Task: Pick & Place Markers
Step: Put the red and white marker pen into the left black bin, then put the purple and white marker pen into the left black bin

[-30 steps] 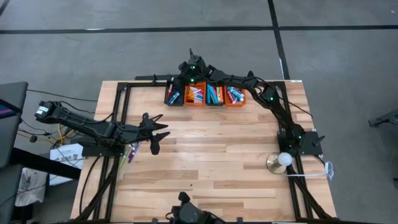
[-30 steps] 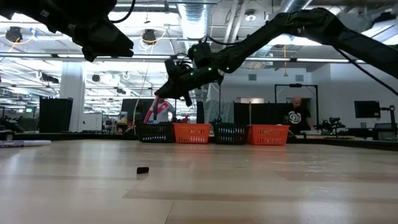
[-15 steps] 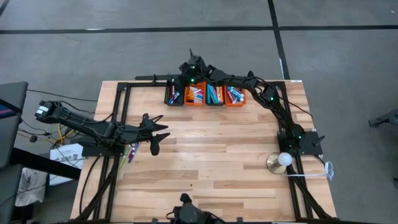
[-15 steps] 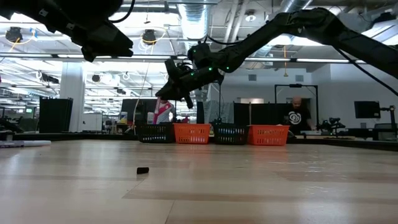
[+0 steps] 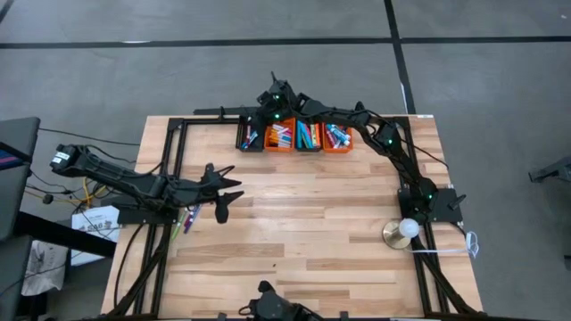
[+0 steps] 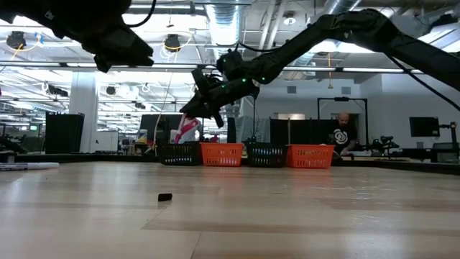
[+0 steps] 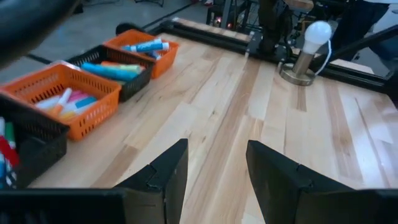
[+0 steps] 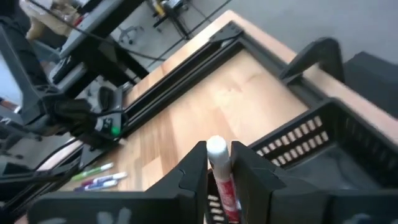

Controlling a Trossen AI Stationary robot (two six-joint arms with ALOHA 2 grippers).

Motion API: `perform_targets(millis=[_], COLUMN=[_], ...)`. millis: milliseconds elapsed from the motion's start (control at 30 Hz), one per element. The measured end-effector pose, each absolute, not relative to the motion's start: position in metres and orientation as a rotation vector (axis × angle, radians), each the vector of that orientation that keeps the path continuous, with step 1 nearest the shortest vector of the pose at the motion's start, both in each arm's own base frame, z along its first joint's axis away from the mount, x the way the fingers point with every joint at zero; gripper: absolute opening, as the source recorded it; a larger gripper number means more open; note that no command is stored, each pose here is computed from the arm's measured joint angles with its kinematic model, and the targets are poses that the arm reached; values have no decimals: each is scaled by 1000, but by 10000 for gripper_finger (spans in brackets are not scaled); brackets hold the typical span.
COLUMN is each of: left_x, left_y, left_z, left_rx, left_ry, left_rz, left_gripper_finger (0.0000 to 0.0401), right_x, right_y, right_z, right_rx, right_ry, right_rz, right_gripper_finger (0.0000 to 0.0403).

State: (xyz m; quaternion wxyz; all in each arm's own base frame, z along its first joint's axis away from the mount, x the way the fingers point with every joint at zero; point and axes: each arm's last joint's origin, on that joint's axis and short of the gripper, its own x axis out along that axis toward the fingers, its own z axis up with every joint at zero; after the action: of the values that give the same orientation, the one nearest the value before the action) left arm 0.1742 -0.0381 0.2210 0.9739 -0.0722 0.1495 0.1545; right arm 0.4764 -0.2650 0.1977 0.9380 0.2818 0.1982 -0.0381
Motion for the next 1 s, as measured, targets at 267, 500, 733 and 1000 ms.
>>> perform_targets(millis=[267,500,733,1000], left_x=[170,170,170,167], left_y=[-37,-37,-37,-37], left_z=[204,204,204,198], left_rx=[-167,-182,-196,-314], left_ry=[336,332,330,386], left_rz=[333,335,336,330], left_gripper_finger=[158,158,158,158], right_x=[476,468,448,416], right_y=[-262,-268,-273,-245], right_z=[195,211,256,327], right_rx=[562,538,439,289], right_ry=[438,414,367,395], right_rz=[-63,-51,-64,-22], right_gripper_finger=[135,187,191,171])
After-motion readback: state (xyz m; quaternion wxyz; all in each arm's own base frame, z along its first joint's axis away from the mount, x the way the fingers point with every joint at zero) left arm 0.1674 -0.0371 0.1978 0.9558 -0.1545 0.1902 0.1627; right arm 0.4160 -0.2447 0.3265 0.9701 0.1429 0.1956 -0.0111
